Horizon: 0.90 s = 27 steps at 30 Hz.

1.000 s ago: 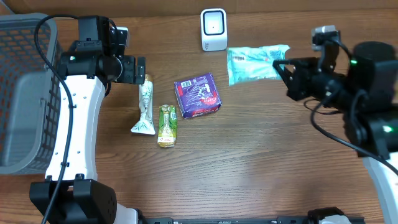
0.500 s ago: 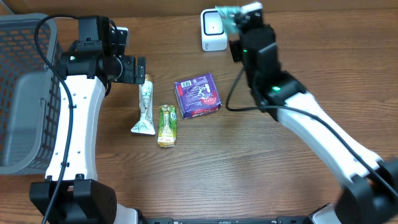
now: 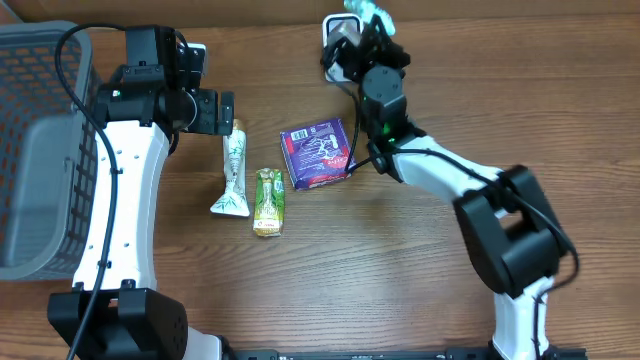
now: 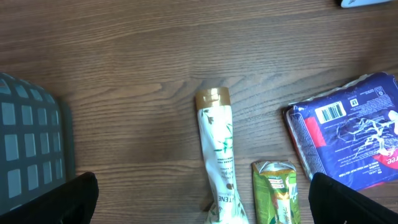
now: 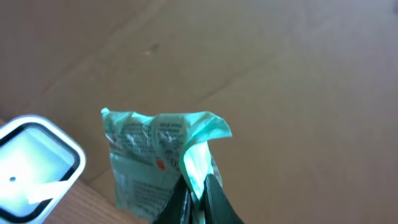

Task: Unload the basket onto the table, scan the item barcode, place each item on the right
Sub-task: 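Hold the mint-green packet up in front of the white scanner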

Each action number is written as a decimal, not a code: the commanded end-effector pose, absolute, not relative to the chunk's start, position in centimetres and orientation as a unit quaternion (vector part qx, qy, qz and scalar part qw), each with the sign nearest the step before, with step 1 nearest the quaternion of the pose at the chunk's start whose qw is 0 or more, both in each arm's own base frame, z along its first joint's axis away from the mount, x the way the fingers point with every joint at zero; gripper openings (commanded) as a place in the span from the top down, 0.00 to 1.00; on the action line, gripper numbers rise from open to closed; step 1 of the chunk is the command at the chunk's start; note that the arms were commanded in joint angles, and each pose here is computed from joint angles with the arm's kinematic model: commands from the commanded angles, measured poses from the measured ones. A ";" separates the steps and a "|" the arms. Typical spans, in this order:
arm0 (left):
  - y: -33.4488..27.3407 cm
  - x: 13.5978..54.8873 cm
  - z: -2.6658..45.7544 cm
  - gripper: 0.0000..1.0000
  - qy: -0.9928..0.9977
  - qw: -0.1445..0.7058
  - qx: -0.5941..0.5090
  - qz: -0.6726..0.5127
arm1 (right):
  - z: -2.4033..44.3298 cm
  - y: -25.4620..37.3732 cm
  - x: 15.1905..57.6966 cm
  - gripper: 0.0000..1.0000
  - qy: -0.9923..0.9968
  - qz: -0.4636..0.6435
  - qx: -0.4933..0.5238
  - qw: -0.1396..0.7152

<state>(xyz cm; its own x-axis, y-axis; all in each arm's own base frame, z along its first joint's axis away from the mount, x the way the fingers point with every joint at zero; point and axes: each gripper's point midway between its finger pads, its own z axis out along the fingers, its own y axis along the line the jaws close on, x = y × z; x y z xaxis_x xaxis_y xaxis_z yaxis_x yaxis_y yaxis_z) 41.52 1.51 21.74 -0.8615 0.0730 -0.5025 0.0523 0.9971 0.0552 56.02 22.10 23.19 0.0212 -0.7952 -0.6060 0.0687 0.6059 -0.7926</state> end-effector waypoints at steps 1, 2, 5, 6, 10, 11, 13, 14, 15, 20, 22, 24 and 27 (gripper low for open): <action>1.7 41.4 22.9 0.00 0.961 0.276 0.022 0.019 | 21.7 23.5 56.8 0.96 0.578 -0.370 -0.348 0.639; 1.7 41.4 22.9 0.00 0.961 0.275 0.022 0.019 | 21.4 23.7 56.9 0.96 0.578 -0.369 -0.349 0.639; 1.7 41.4 22.9 0.00 0.961 0.275 0.022 0.019 | 20.9 24.3 57.5 0.96 0.576 -0.367 -0.351 0.641; 1.7 41.4 22.9 0.00 0.961 0.276 0.022 0.019 | 21.0 24.5 57.6 0.96 0.573 -0.365 -0.352 0.644; 1.7 41.4 22.9 0.00 0.961 0.276 0.022 0.019 | 21.4 25.8 57.9 0.96 0.558 -0.348 -0.365 0.658; 1.7 41.4 22.9 0.01 0.961 0.276 0.022 0.019 | 21.5 26.0 57.9 0.96 0.555 -0.346 -0.371 0.660; 1.7 41.4 22.9 0.01 0.961 0.276 0.022 0.019 | 21.2 26.6 57.9 0.96 0.545 -0.347 -0.392 0.655; 1.7 41.4 22.9 0.00 0.961 0.276 0.022 0.019 | 21.0 26.8 57.9 0.96 0.540 -0.347 -0.400 0.654; 1.7 41.4 22.9 0.00 0.961 0.276 0.022 0.019 | 20.9 26.9 57.9 0.96 0.538 -0.349 -0.404 0.653; 1.7 41.4 22.9 0.00 0.961 0.276 0.022 0.019 | 19.0 26.1 58.6 0.96 0.540 -0.361 -0.418 0.635; 1.7 41.4 22.9 0.00 0.961 0.276 0.022 0.019 | 19.0 26.0 58.6 0.96 0.540 -0.362 -0.418 0.635; 1.7 41.4 22.9 0.00 0.961 0.276 0.022 0.019 | 19.1 26.1 58.6 0.96 0.538 -0.361 -0.418 0.637; 1.7 41.4 22.9 0.00 0.961 0.275 0.022 0.019 | 19.2 25.9 58.6 0.96 0.535 -0.370 -0.419 0.633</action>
